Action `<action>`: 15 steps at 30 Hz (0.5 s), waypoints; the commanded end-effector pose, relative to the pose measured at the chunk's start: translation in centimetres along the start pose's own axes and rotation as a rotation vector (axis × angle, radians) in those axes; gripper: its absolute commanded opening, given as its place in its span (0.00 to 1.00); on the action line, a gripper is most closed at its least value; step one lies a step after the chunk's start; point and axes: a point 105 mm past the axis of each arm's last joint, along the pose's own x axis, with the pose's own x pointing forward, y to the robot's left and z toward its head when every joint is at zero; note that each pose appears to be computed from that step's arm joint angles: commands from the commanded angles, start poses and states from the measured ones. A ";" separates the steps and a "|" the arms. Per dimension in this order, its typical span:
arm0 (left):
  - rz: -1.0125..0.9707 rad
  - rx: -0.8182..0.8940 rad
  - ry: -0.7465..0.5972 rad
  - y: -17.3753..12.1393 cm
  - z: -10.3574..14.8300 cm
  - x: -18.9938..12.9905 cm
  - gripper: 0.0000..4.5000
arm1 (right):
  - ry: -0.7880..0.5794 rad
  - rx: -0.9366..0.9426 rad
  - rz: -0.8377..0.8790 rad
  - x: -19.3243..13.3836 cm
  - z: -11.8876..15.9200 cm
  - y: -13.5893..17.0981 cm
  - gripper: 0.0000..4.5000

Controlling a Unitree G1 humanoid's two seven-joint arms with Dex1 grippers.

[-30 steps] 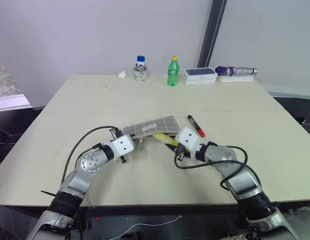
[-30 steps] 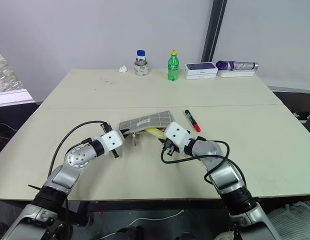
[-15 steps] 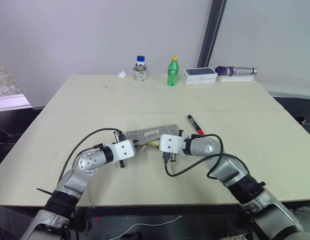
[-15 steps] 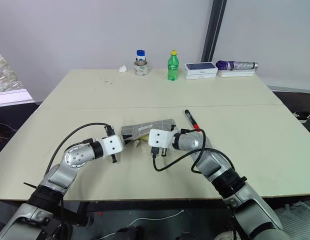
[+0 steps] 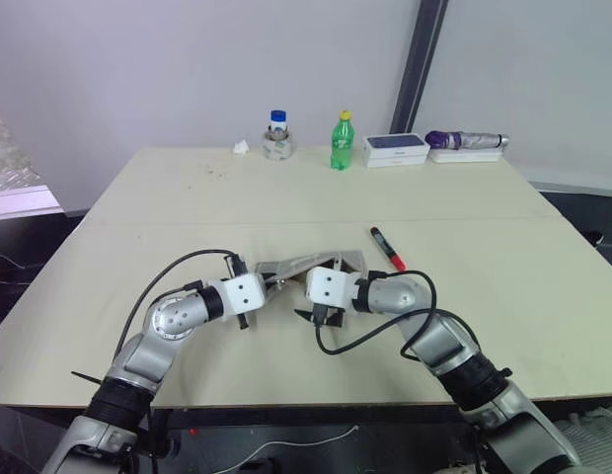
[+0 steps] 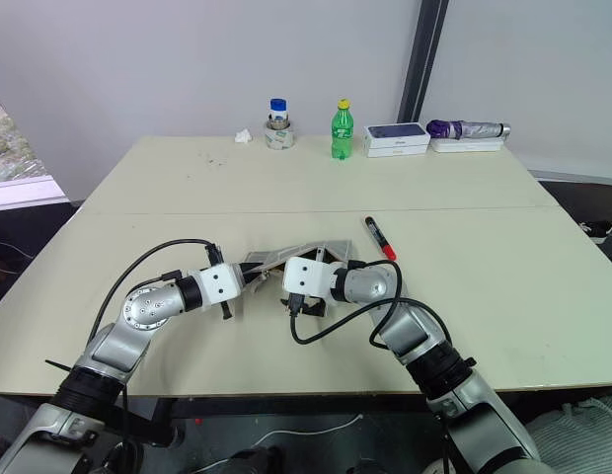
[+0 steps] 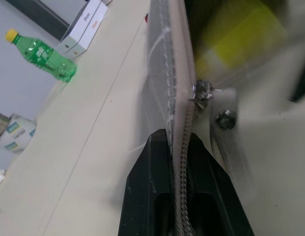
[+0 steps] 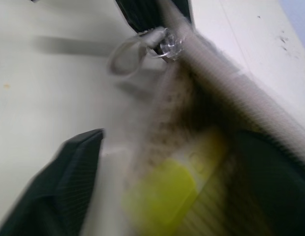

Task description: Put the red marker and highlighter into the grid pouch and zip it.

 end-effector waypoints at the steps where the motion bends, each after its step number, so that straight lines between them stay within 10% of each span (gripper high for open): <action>1: 0.028 0.026 -0.047 0.8 1.1 -0.4 0.00 | -0.055 0.046 -0.004 -2.1 1.1 -0.4 0.99; 15: 0.038 0.032 0.013 0.9 -0.3 -1.5 0.00 | -0.215 0.252 0.073 -8.5 2.5 0.0 0.99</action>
